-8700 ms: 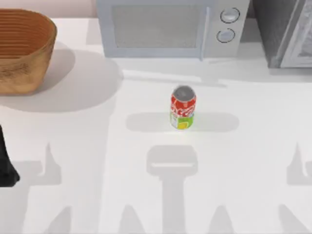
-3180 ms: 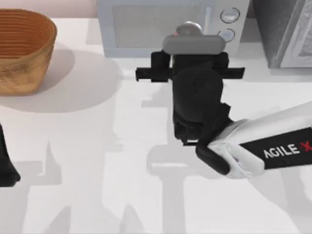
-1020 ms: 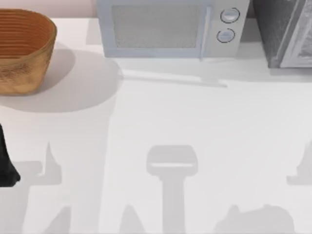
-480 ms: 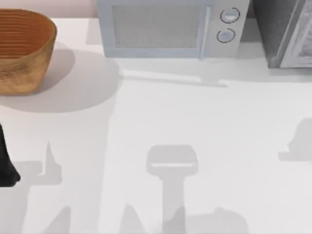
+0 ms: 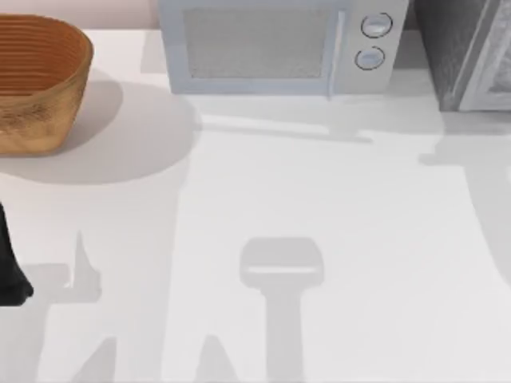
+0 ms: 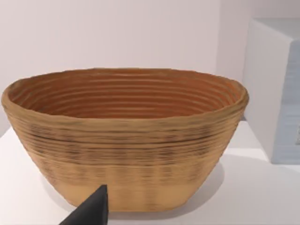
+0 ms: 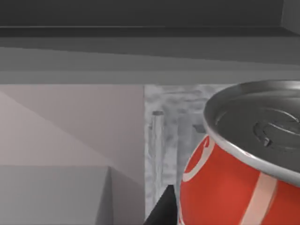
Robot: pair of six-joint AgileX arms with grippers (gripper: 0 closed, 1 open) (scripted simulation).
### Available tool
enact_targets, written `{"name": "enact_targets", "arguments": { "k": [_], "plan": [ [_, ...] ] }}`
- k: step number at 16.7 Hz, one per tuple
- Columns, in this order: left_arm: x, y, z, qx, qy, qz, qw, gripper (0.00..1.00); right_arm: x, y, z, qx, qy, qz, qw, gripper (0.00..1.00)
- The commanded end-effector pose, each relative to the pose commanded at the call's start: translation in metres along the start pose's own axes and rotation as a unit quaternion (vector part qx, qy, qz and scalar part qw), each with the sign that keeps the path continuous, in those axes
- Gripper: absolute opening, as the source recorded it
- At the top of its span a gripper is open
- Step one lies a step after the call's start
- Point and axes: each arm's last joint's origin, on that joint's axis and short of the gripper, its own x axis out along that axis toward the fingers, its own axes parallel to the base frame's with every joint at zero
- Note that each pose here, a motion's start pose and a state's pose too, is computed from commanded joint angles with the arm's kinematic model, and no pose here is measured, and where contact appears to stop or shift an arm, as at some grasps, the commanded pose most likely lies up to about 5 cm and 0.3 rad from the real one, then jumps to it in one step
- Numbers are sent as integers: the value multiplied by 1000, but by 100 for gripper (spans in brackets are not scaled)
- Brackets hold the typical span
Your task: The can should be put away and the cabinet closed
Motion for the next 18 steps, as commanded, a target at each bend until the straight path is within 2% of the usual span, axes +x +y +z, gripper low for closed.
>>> {"name": "enact_targets", "arguments": {
  "k": [3,6,10,18],
  "plan": [
    [0,0,0,0,0,0,1000,100,32,10,43,2,-8,0,1000,0],
    [0,0,0,0,0,0,1000,100,62,19,63,1,-1,1,1000,0],
    [0,0,0,0,0,0,1000,100,84,27,67,-1,16,1,1000,0],
    [0,0,0,0,0,0,1000,100,90,27,69,0,17,0,1000,0]
  ]
}}
